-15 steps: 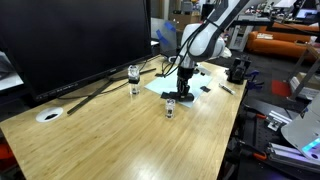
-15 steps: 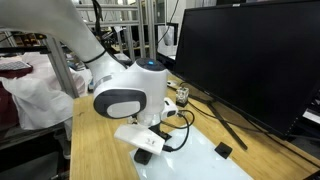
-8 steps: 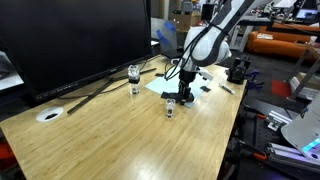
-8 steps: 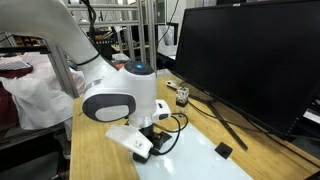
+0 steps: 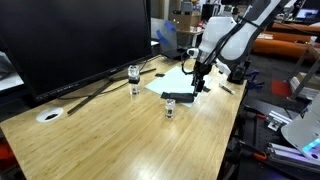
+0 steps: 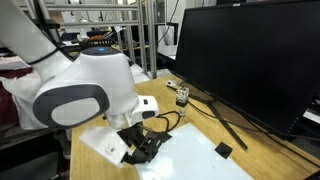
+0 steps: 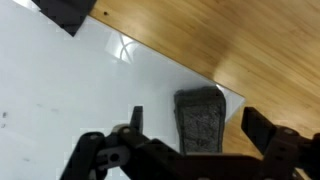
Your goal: Use the black eraser to wipe the small whiteboard on the desk
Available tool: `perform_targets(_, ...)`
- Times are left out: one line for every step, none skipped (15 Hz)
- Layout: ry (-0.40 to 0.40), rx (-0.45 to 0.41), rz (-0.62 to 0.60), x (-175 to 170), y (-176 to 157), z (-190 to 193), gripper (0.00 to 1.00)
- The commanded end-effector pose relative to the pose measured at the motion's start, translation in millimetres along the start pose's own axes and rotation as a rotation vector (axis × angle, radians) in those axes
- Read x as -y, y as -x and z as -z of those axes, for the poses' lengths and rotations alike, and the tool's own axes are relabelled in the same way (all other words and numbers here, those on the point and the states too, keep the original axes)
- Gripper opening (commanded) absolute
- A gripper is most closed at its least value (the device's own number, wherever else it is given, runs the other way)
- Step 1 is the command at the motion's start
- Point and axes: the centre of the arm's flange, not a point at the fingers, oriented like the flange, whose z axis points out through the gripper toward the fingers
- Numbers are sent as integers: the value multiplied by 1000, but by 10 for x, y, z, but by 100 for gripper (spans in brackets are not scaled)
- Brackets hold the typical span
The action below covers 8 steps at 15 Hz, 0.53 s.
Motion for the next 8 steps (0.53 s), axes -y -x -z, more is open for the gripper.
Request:
perform_targets(3,-2,1,21,15,31,100)
perform_targets(2,-2,3,43,17,31,100)
perform_targets(1,0,3,54,17,23,100)
perform_targets(1,1,3,53,19,18,100)
perform_targets(1,1,2,50,20,18,100)
perform_targets(1,0,1,47,21,18,100)
perform_targets(1,0,1,44,23,18,100)
perform_targets(1,0,1,44,23,18,100)
